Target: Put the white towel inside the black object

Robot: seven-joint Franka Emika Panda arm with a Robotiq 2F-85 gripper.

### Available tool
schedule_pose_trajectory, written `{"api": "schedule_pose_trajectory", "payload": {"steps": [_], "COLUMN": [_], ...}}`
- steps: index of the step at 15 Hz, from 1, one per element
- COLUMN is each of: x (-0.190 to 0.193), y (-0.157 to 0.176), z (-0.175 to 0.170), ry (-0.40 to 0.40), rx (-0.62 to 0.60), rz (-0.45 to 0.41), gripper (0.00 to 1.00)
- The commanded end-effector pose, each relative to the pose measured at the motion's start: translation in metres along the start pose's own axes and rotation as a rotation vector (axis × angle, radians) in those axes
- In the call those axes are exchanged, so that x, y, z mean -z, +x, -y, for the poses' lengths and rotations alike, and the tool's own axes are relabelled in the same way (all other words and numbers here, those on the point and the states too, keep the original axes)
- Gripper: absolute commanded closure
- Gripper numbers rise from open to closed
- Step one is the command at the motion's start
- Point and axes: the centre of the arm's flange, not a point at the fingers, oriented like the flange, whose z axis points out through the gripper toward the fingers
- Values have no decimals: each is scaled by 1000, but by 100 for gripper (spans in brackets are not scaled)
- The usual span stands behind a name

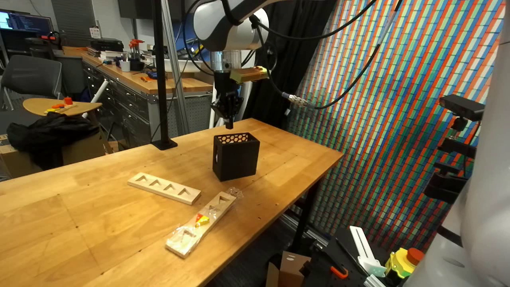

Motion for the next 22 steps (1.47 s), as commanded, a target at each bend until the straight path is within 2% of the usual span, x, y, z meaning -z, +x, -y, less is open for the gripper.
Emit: {"api": "schedule_pose_trajectory", "payload": {"steps": [1, 10, 17, 22], "x": [-11, -59, -109, -125], "y": [-9, -9, -15, -27], "z": [-6, -9, -10, -20], "ry": [1, 54, 160, 219], "rx": [-7, -1, -7, -34], "rz": [-30, -26, 10, 13], "gripper": [97, 97, 97, 97]}}
